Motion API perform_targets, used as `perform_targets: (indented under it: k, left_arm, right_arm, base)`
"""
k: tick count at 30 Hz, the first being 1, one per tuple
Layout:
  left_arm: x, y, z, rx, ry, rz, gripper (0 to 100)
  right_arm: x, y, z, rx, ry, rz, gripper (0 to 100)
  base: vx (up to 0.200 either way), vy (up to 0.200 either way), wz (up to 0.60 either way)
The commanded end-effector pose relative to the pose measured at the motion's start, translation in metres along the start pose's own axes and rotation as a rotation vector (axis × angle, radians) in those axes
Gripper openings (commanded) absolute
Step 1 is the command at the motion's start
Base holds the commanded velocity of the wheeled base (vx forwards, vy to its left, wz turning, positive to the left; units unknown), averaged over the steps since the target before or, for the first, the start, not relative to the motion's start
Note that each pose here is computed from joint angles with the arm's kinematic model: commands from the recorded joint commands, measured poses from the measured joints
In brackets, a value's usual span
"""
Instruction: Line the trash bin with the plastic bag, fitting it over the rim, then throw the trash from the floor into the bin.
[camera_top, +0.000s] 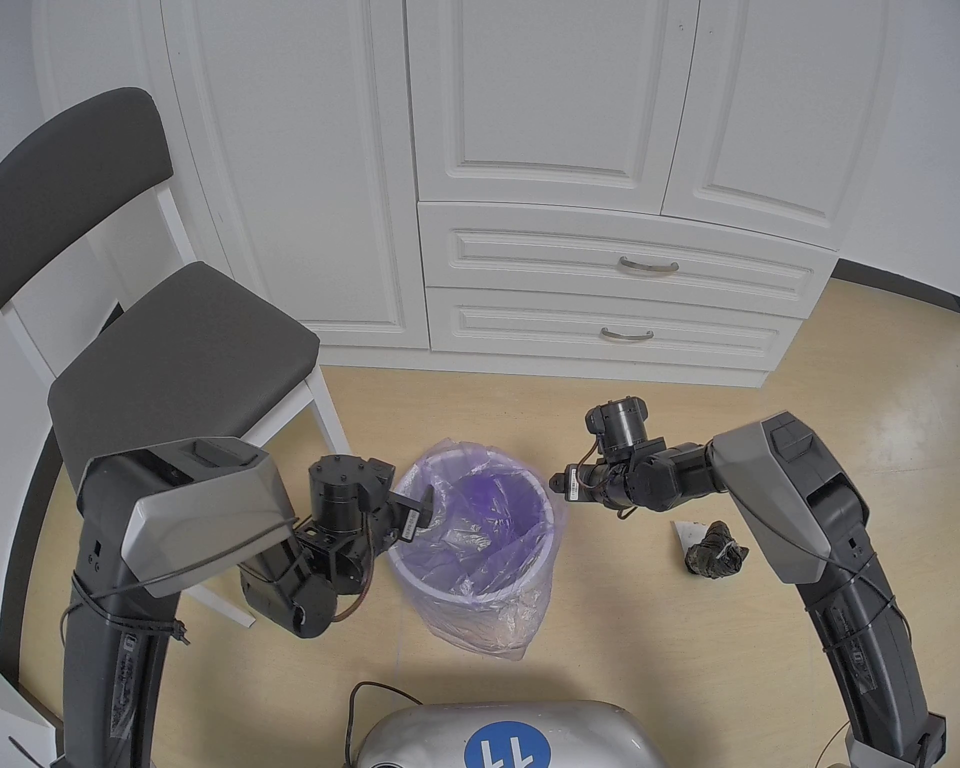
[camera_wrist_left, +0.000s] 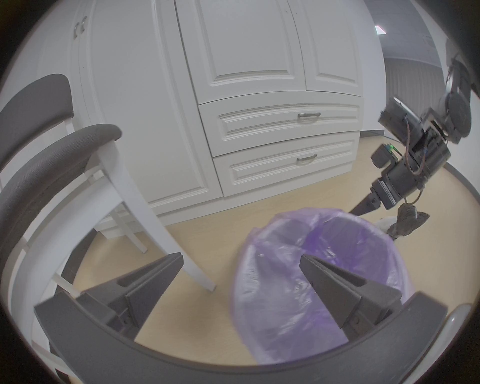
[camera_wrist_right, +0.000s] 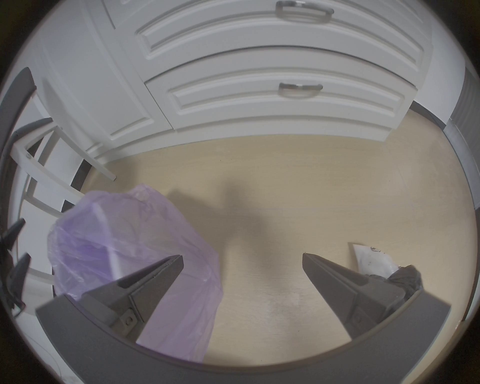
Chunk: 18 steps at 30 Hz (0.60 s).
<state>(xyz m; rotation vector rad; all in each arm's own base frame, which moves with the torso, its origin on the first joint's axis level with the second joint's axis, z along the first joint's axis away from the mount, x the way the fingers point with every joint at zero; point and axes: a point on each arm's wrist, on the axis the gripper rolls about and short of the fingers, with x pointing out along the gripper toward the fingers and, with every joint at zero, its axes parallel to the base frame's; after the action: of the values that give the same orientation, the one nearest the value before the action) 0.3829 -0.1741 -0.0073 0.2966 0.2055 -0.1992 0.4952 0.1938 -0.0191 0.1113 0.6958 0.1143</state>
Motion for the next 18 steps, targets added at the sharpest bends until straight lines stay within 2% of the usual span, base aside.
perform_targets:
  k: [1, 4, 7, 9, 13, 16, 17, 18]
  left_arm:
    - [0.004, -0.032, -0.007, -0.010, 0.003, -0.035, 100]
    - [0.013, -0.035, -0.010, -0.012, 0.000, -0.023, 100]
    - [0.017, -0.036, -0.016, -0.007, 0.023, -0.025, 100]
    - [0.024, -0.040, -0.026, -0.001, 0.076, -0.033, 100]
    - [0.033, -0.042, -0.030, -0.021, 0.096, -0.009, 100]
    - [0.044, -0.037, -0.026, -0.036, 0.110, 0.076, 100]
    - [0.044, -0.037, -0.026, -0.036, 0.110, 0.076, 100]
    - [0.054, -0.028, -0.023, -0.044, 0.111, 0.165, 100]
  right_arm:
    - [-0.034, 0.006, 0.024, -0.007, -0.040, 0.008, 100]
    - [-0.041, 0.011, 0.025, -0.015, -0.049, -0.003, 100]
    - [-0.042, 0.013, 0.025, -0.019, -0.053, -0.013, 100]
    - [-0.043, 0.016, 0.024, -0.022, -0.053, -0.011, 100]
    - [-0.041, 0.017, 0.022, -0.024, -0.050, -0.016, 100]
    - [-0.041, 0.016, 0.022, -0.023, -0.049, -0.017, 100]
    - [-0.041, 0.016, 0.022, -0.023, -0.049, -0.017, 100]
    - [-0.040, 0.016, 0.022, -0.023, -0.049, -0.017, 100]
  base:
    - [0.000, 0.000, 0.00]
    - [0.000, 0.000, 0.00]
    - [0.000, 0.000, 0.00]
    - [0.000, 0.000, 0.00]
    - [0.000, 0.000, 0.00]
    - [0.000, 0.000, 0.00]
    - [0.000, 0.000, 0.00]
    - [0.000, 0.000, 0.00]
